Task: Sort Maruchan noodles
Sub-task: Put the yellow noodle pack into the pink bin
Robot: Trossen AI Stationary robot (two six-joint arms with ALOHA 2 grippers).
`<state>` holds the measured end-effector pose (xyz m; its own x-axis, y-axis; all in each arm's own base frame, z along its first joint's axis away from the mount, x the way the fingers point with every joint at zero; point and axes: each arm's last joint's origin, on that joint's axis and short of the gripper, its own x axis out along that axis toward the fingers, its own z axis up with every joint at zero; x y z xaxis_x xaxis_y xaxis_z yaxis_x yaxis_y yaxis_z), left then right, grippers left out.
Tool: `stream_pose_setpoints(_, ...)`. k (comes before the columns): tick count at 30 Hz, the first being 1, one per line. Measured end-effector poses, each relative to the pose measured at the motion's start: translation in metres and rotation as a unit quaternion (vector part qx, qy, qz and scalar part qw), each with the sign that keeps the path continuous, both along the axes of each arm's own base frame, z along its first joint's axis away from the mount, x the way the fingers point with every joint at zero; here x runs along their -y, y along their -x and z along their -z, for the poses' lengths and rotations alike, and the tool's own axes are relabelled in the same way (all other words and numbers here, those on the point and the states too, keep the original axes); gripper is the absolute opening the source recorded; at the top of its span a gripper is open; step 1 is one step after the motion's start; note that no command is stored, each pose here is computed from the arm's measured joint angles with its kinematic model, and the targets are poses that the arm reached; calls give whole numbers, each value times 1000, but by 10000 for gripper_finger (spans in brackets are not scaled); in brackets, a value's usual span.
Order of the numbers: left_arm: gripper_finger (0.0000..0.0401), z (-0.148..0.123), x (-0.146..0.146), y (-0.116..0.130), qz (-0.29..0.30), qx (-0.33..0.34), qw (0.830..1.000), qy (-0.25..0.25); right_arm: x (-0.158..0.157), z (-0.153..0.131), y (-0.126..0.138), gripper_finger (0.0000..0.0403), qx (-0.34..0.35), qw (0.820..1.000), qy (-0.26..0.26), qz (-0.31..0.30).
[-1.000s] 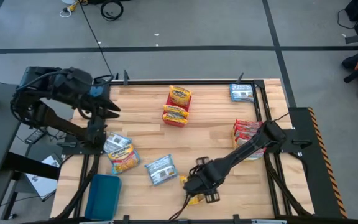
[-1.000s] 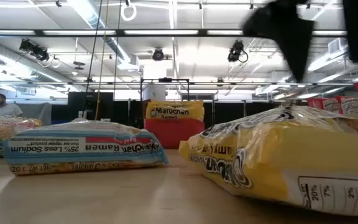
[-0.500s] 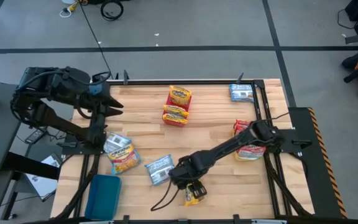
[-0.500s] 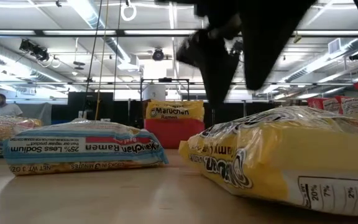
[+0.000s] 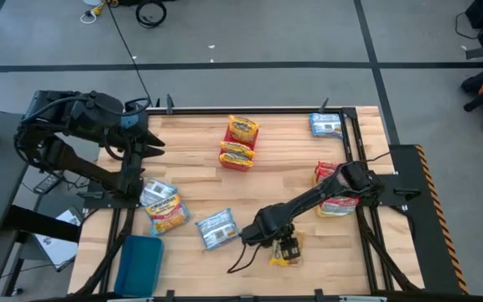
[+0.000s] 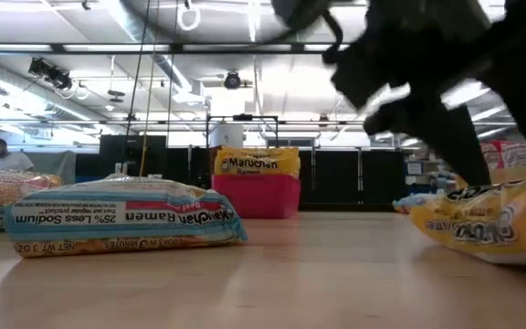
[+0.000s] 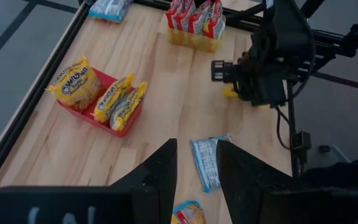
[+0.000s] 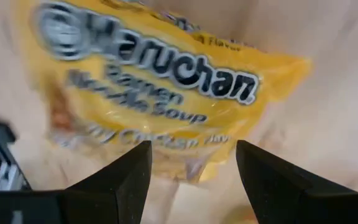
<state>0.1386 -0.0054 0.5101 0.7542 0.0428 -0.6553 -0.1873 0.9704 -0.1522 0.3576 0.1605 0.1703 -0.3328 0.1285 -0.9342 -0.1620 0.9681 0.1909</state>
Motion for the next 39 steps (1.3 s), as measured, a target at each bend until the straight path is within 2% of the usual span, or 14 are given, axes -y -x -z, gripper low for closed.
stream_pose_setpoints(3,116,0,0,0,0,0,1000,0,0,-21,1,238,29,999,-19,-33)
stream_pose_setpoints(7,116,0,0,0,-9,0,1000,11,-4,-39,-10,238,101,985,-60,-124)
stream_pose_setpoints(9,116,0,0,0,-13,1,1000,15,-4,-41,-16,238,132,972,-93,-173)
stream_pose_setpoints(12,116,0,0,0,-22,2,999,25,4,-28,-25,236,144,961,-133,-194)
stream_pose_setpoints(16,116,0,0,0,-36,3,999,36,18,-3,-32,233,113,968,-132,-180)
stream_pose_setpoints(19,116,0,0,0,-40,3,999,35,18,14,-34,230,89,966,-159,-182)
stream_pose_setpoints(22,116,0,-1,0,-50,4,998,28,15,35,-32,226,39,964,-199,-172)
stream_pose_setpoints(26,116,1,-2,0,-59,1,998,21,14,59,-27,211,-32,968,-199,-150)
stream_pose_setpoints(29,116,0,-2,0,-66,2,998,11,14,72,-22,182,-80,967,-200,-135)
stream_pose_setpoints(31,116,0,-3,0,-71,2,997,-1,14,75,-22,151,-85,966,-206,-134)
stream_pose_setpoints(36,116,1,-5,1,-74,-3,997,-36,16,67,-24,29,-57,968,-190,-151)
stream_pose_setpoints(37,116,1,-5,1,-75,-4,996,-41,18,62,-24,16,-51,970,-184,-153)
stream_pose_setpoints(39,116,1,-5,1,-77,-4,996,-52,23,49,-25,14,-31,975,-163,-151)
